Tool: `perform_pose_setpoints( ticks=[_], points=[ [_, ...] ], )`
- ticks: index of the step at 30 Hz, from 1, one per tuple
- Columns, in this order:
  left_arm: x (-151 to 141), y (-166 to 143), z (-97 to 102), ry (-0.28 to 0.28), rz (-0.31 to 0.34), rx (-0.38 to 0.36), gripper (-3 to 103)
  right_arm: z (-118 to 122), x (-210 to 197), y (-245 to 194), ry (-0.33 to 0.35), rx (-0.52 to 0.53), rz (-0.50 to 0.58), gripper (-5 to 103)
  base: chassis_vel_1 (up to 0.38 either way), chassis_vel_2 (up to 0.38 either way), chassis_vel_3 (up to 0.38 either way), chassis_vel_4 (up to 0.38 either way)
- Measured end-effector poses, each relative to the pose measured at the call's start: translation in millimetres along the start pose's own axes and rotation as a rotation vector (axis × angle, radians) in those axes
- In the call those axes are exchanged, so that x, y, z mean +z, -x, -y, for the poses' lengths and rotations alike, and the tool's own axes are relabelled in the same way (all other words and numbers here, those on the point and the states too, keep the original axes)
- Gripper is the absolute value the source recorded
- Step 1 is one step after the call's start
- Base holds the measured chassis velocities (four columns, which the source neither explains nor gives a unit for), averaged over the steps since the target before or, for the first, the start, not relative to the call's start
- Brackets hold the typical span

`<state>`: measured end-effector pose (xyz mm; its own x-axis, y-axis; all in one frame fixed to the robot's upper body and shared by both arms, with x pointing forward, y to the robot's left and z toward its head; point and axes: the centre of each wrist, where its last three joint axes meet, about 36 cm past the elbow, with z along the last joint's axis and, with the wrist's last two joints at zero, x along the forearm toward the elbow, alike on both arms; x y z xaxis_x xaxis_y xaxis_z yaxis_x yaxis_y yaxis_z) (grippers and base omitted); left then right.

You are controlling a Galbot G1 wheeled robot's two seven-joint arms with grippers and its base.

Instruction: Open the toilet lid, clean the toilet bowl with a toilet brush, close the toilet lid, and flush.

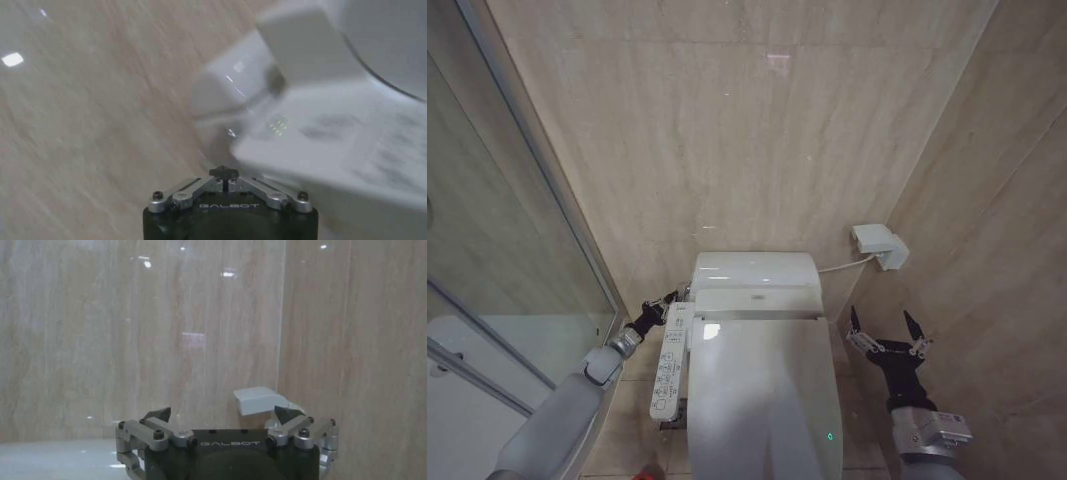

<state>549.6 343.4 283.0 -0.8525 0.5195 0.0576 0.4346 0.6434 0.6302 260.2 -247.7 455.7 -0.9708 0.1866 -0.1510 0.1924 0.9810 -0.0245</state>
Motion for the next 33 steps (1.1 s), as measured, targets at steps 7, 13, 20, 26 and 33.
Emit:
perform_pose_setpoints(
  ticks=[7, 13, 20, 26, 33],
  points=[
    [5, 0, 5.7, -0.003, -0.015, 0.018, 0, 0, 0, 0, 0.0, 0.0, 0.0, 100, 0.0, 0.0, 0.0, 0.0],
    [5, 6, 0.1, 0.001, -0.013, 0.012, 0, 0, 0, 0, 0.0, 0.0, 0.0, 100, 0.0, 0.0, 0.0, 0.0],
    [6, 9, -2.7, 0.002, -0.011, 0.007, 0, 0, 0, 0, 0.0, 0.0, 0.0, 100, 0.0, 0.0, 0.0, 0.0],
    [6, 9, -3.5, 0.001, -0.013, 0.003, 0, 0, 0, 0, 0.0, 0.0, 0.0, 100, 0.0, 0.0, 0.0, 0.0],
    [7, 9, -6.1, 0.002, -0.013, -0.001, 0, 0, 0, 0, 0.0, 0.0, 0.0, 100, 0.0, 0.0, 0.0, 0.0]
  ],
)
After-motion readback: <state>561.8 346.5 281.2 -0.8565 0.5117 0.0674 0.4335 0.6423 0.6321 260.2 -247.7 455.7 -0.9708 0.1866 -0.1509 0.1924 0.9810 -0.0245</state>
